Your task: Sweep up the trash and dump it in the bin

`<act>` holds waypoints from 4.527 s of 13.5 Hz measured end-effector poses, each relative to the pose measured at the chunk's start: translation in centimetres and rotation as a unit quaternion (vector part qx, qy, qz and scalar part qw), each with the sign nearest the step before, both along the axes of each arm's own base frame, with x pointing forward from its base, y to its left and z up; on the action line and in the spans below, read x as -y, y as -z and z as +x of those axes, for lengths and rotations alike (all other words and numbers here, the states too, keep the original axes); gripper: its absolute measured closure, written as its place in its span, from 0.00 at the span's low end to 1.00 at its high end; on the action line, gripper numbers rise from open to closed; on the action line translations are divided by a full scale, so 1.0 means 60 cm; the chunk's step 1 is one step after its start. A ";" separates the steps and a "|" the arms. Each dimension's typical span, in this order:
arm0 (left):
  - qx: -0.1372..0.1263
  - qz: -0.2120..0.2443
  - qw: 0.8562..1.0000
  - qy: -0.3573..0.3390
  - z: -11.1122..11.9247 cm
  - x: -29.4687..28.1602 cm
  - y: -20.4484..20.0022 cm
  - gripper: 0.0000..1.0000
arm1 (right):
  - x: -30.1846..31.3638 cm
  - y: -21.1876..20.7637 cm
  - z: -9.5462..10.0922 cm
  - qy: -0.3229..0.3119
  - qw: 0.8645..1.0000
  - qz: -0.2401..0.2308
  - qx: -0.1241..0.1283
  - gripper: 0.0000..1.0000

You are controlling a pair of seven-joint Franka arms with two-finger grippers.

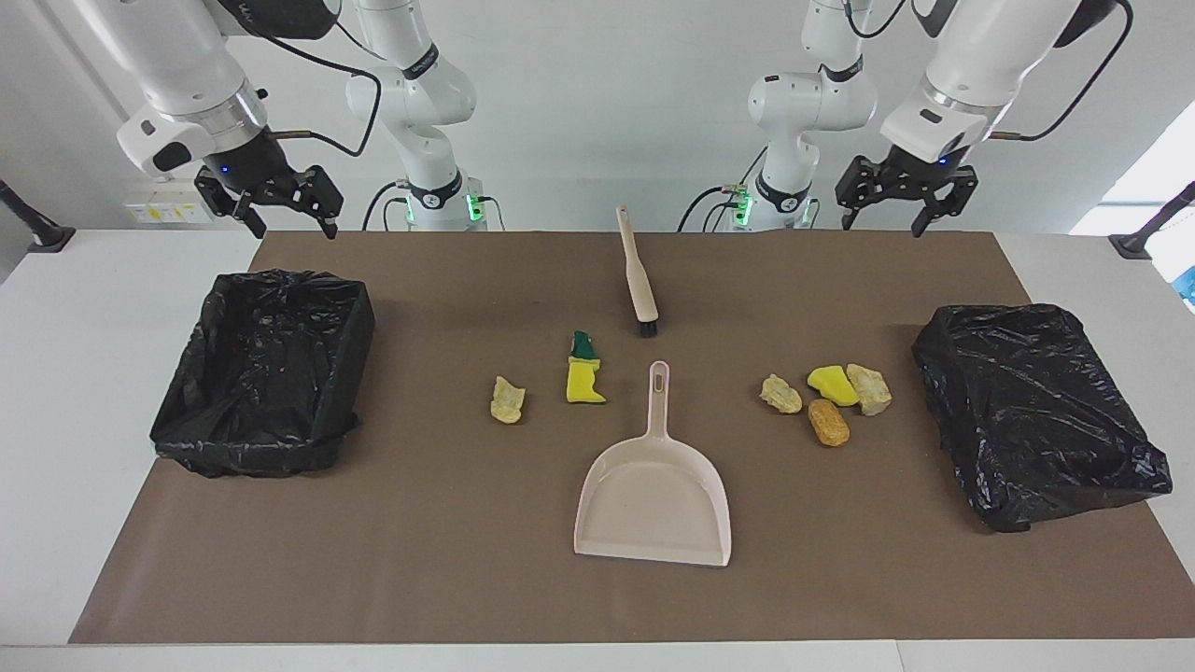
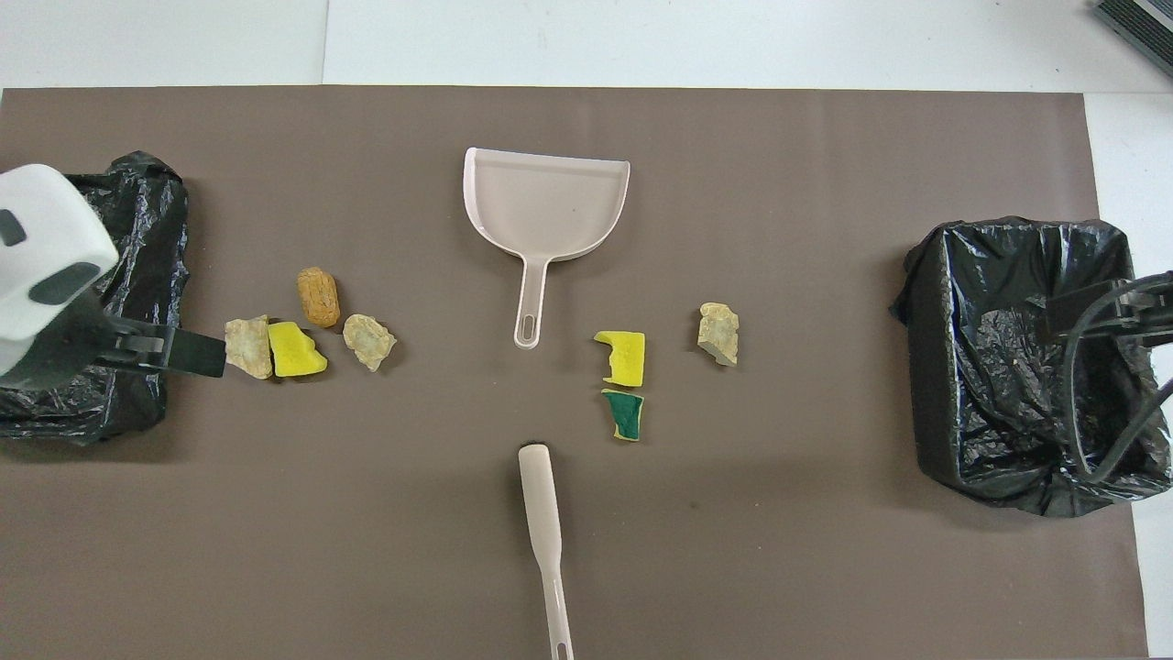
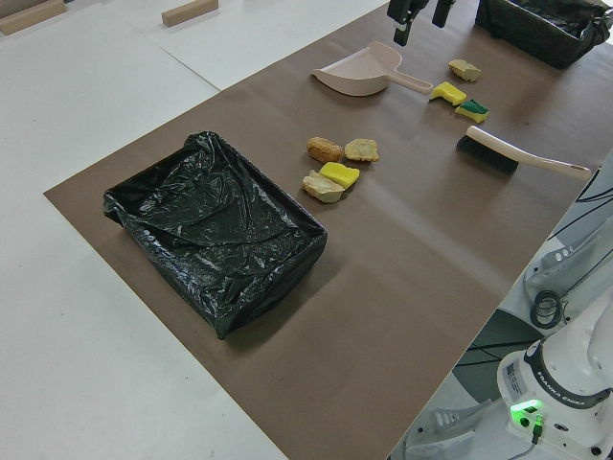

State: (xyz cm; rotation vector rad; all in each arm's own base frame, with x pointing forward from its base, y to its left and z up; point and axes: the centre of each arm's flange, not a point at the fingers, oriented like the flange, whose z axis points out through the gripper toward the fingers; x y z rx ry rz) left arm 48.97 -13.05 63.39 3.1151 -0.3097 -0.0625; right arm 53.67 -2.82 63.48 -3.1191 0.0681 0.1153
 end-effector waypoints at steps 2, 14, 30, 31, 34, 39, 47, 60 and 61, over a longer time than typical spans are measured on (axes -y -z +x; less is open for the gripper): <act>-0.010 0.006 1.000 0.007 -0.037 0.063 0.014 0.00 | 0.000 0.002 -0.002 0.000 1.000 0.000 -0.002 0.00; -0.044 0.025 0.998 -0.036 -0.286 0.375 0.223 0.00 | -0.005 0.014 -0.025 -0.003 1.000 0.002 -0.012 0.00; -0.038 0.039 0.997 -0.056 -0.433 0.444 0.481 0.00 | -0.005 0.021 -0.030 -0.003 1.000 0.002 -0.017 0.00; -0.037 0.038 0.997 -0.058 -0.433 0.443 0.483 0.00 | -0.005 0.021 -0.030 -0.003 1.000 0.002 -0.017 0.00; -0.034 0.033 0.997 -0.059 -0.432 0.444 0.482 0.12 | -0.006 0.023 -0.032 -0.003 1.000 0.002 -0.018 0.00; -0.034 0.033 0.997 -0.054 -0.432 0.444 0.482 0.74 | -0.006 0.023 -0.036 -0.003 1.000 0.002 -0.019 0.00; -0.062 0.052 0.996 -0.029 -0.371 0.403 0.458 0.74 | -0.083 0.060 0.017 0.007 0.999 0.009 0.034 0.00; -0.047 0.025 0.997 -0.059 -0.036 -0.002 0.267 0.74 | -0.474 0.294 0.124 0.099 0.987 0.036 0.118 0.00; -0.047 0.023 0.996 -0.067 -0.023 -0.037 0.271 0.74 | -0.508 0.309 0.119 0.107 0.987 0.027 0.119 0.00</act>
